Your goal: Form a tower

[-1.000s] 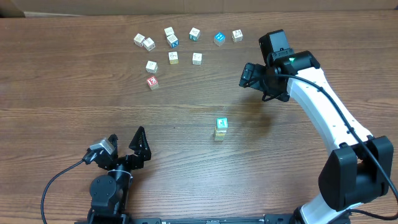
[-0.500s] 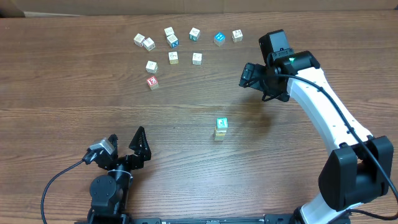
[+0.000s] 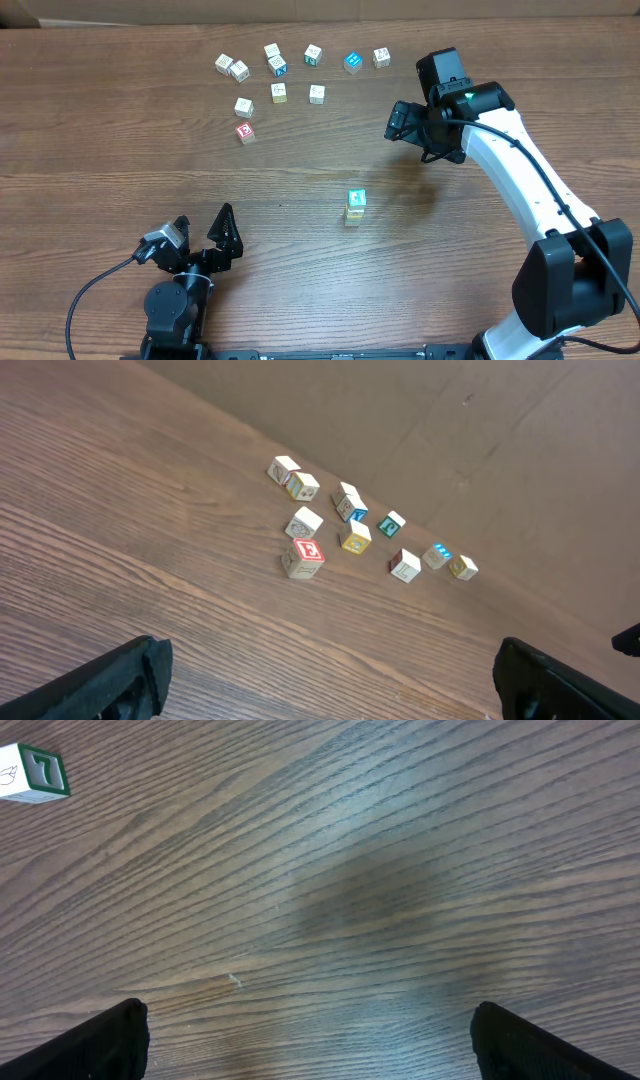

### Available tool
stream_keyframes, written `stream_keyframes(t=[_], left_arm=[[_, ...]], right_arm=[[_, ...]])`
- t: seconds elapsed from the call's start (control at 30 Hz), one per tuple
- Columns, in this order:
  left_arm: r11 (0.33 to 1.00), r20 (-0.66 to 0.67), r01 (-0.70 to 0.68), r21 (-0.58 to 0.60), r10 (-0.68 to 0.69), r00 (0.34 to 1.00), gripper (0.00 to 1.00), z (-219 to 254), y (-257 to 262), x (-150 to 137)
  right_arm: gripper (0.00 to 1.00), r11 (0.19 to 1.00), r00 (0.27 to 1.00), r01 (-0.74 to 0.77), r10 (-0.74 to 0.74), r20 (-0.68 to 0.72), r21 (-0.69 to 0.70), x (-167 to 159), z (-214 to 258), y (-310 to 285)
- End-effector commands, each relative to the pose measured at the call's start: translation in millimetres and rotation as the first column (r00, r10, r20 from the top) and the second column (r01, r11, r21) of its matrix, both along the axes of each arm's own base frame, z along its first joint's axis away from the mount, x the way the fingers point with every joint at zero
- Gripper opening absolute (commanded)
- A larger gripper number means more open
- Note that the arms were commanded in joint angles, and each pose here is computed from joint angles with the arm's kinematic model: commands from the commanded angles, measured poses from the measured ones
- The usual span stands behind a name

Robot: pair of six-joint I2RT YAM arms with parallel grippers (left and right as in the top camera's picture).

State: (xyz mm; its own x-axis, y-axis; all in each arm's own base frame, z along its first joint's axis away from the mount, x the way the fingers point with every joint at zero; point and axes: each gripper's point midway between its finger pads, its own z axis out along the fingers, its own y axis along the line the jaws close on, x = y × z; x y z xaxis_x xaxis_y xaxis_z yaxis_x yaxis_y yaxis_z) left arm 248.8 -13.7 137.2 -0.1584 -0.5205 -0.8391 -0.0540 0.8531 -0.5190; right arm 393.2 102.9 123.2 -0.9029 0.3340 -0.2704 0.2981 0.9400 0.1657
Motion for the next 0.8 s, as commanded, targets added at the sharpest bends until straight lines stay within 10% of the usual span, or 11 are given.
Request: stream_keyframes(t=[0.0,0.3,0.77], left_arm=[[0.987,0.012,0.021,0.161,-0.024,1.000,1.00,0.7,0.2,-0.1],[0.882,0.006,0.069,0.466,-0.082,0.997,0.99,0.8,-0.5,-0.1],[0.881,0.006,0.070,0.467,-0.082,0.997,1.00,0.8,-0.6,-0.1]], right_arm=[[1.00,1.000,1.000,0.005,-0.005,0.006,-0.010,1.4,-0.1,-3.6],[1.00,1.000,1.000,0.005,-0.005,0.006,-0.010,1.4,-0.1,-3.6],[1.00,1.000,1.000,0.005,-0.005,0.006,-0.010,1.4,-0.1,-3.6]])
